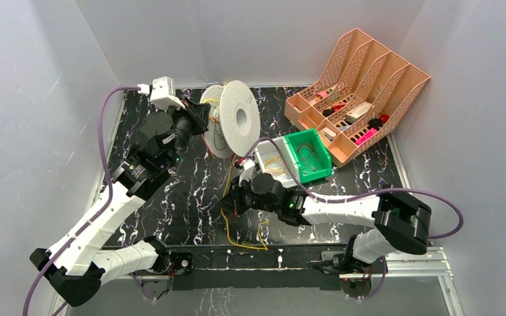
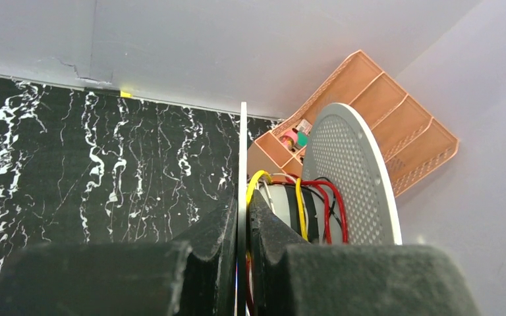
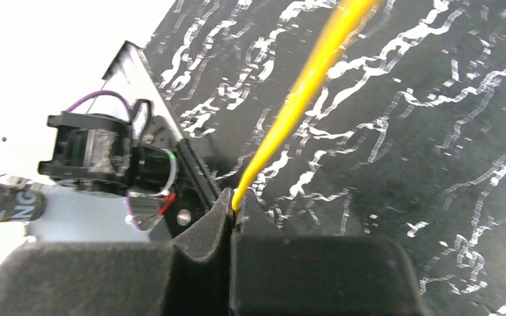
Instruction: Wrap the cables
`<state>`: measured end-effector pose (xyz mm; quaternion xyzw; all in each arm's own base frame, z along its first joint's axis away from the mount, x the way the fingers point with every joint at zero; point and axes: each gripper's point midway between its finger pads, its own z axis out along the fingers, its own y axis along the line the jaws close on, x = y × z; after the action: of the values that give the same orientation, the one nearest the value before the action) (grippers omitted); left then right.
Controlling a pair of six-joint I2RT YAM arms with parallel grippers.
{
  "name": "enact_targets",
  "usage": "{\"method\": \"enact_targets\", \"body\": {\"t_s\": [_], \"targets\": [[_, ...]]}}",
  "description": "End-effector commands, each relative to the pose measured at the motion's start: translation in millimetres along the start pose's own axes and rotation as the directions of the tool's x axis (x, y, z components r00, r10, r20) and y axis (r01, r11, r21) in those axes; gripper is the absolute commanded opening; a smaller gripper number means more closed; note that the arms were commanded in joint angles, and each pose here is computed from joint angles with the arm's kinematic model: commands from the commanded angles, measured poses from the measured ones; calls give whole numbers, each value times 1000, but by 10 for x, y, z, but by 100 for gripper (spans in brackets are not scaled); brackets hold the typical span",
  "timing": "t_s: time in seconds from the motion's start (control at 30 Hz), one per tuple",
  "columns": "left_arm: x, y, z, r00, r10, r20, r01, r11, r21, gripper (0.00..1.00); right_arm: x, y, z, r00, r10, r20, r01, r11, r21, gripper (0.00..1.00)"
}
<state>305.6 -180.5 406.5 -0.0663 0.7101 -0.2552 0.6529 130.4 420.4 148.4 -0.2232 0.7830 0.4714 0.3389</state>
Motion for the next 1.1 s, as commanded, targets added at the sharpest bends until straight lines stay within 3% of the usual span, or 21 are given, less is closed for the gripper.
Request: {"method": "enact_targets", "body": {"t_s": [0.0, 0.3, 0.63, 1.07], "targets": [[-199, -90, 28, 994, -66, 90, 63, 998, 28, 0, -479, 608, -122, 994, -3, 114, 17, 992, -126, 0], [53, 62, 146, 999, -13, 47, 15, 999, -36, 0, -632, 911, -219, 993, -34, 116, 49, 991, -124, 0], [500, 305, 142, 994, 86, -75, -92, 992, -88, 0, -1049, 1075, -442, 984, -98, 149, 103, 994, -30, 0], [1025, 338, 45, 943, 219, -252, -220, 975, 22, 0, -1475, 891, -643, 963, -235, 129, 221, 969, 114, 0]]}}
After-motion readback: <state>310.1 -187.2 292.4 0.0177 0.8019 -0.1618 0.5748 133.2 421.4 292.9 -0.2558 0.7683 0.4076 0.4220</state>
